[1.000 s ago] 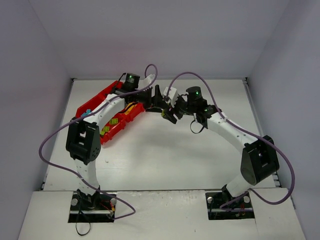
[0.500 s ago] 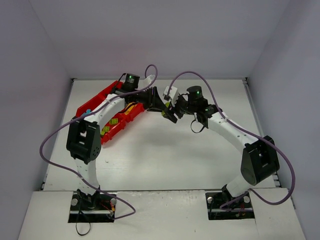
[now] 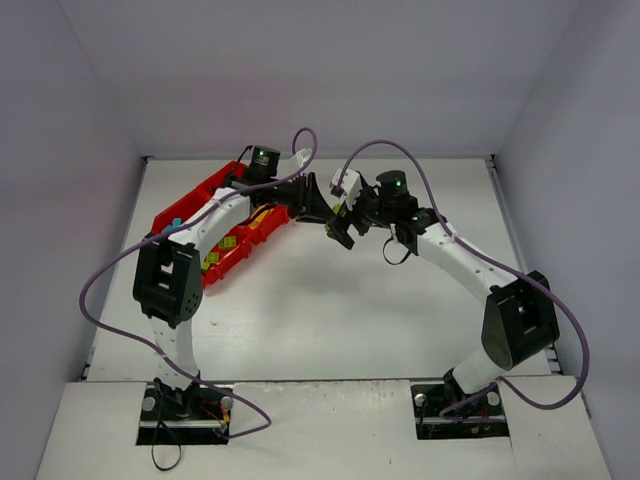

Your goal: Sort the legos into containers by color

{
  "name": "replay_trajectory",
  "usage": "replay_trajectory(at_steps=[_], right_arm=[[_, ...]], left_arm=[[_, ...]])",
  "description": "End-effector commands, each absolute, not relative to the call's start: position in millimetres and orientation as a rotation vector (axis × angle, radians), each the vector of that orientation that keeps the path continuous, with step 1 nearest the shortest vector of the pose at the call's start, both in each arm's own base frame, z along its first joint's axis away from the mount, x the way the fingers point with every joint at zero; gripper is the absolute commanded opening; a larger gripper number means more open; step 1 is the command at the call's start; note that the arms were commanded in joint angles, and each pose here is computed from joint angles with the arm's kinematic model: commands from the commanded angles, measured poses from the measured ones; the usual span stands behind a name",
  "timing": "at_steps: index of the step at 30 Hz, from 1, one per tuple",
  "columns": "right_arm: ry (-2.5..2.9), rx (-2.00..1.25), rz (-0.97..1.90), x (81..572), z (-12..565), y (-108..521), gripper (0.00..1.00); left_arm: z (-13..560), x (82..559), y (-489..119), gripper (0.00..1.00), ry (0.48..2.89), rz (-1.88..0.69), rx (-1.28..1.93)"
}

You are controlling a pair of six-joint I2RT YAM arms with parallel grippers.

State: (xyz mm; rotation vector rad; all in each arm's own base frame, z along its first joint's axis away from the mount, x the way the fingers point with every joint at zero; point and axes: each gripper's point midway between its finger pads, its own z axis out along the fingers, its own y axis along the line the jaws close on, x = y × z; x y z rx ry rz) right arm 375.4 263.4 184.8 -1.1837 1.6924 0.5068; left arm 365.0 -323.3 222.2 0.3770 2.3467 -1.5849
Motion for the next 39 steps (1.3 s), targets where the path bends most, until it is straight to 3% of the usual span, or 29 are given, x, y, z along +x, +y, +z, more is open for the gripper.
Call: replay_trajectory(at_steps=[1,7,12,39], right_arm=[[1.636,-1.099,0.465,387.4,219.7,259.6,1.0],[1.653,-1.111,0.462,387.4,215.2,258.9,0.99],[1.622,-1.152,0.462,382.6,214.9,259.4,0.88],[1.582,-1.196,0.464,384.6,224.6,266.4,0.92]], left_arm=[[260.0,367.2,-320.9,0.12,2.211,-1.602,0.469],[257.0,369.4,-315.2,0.12,2.23,-1.567,0.467],[256.8,371.9,-310.1,0.12,2.242,-1.531,0.469],[247.6,368.8,-309.7,0.12,2.32,-1.492,0.491]])
